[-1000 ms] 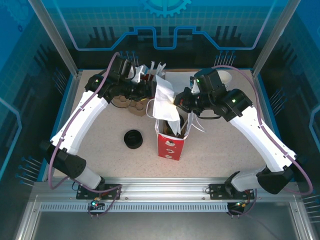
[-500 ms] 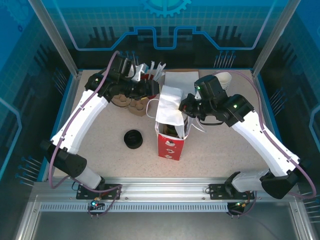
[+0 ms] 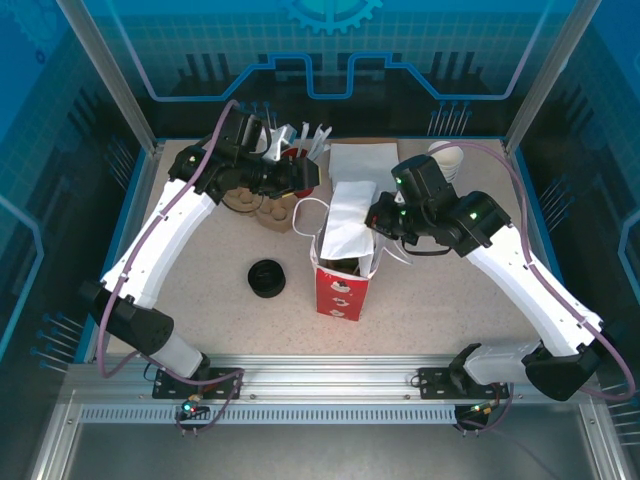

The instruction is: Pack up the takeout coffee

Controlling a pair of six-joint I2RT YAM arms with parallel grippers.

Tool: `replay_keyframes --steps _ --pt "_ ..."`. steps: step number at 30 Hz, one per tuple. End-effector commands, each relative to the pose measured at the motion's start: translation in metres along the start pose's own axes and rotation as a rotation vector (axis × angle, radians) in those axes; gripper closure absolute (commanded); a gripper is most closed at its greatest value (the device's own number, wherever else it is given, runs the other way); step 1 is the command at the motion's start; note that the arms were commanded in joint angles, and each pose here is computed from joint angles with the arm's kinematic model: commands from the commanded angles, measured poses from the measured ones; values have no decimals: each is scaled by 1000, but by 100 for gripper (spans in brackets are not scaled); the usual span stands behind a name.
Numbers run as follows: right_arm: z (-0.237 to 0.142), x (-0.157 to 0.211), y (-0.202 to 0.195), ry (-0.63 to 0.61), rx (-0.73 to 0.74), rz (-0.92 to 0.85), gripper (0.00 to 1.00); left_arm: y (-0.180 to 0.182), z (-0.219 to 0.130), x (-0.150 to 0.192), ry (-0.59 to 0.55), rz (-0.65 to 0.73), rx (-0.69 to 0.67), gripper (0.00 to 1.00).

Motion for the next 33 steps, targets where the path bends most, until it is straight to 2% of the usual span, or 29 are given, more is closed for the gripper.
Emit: replay_keyframes --steps 1,12,33 --pt "2 3 -6 -5 46 -37 100 -10 -13 -5 -24 19 32 42" --pt "19 16 -3 19 95 -77 100 -10 -9 -5 -15 21 45 41" --pt "32 22 -31 26 273 -145 100 -6 -4 -1 8 18 45 42"
Point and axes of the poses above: each hand's point on the last joint's axis, 136 mm out from that joint toward the fingers, its own z axis out along the fingers, its own y axis along the line the jaws close on, x = y × z, the point moved 5 cm from there along -z, back along the fingers, and after that the axes turned 14 degrees about z, right-handed, at the moved point
